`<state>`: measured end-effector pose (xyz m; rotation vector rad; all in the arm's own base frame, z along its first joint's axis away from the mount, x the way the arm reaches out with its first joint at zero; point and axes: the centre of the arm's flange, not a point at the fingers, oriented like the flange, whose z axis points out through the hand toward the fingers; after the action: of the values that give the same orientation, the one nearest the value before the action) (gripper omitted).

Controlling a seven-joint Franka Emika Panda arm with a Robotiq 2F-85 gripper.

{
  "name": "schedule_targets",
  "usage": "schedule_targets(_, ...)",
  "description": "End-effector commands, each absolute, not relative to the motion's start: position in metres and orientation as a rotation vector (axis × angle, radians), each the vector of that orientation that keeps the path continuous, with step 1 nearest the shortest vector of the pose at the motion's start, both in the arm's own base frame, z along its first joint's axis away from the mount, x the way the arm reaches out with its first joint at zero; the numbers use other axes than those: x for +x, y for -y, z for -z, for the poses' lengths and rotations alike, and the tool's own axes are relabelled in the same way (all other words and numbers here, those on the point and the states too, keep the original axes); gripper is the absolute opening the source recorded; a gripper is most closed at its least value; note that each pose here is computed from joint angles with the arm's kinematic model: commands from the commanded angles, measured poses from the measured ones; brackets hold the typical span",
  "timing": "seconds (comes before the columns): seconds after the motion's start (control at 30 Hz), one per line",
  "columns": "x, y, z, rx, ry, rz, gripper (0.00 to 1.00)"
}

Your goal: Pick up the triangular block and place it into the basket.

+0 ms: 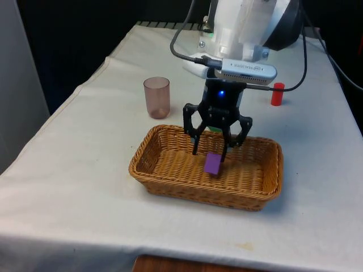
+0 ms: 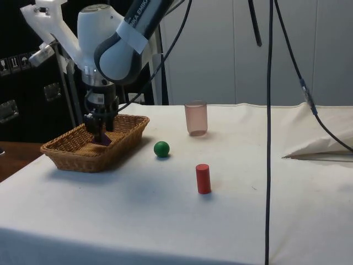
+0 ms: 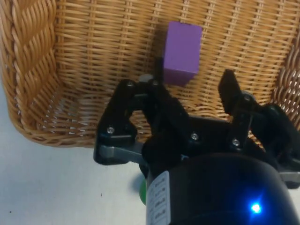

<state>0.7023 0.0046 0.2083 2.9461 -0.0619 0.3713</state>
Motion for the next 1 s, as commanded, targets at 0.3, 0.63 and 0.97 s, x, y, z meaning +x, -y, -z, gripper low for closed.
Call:
schedule_targets(0.3,0.702,-0.006,-0.208,2.946,0.063,-0.375,1.0)
schedule_targets(0.63,0.699,-0.008,-0.234,2.952,0.07,-0.368,1.0)
schedule_targets(0.97,0.693,-0.008,-0.263,2.961,0.073,-0.357,1.0)
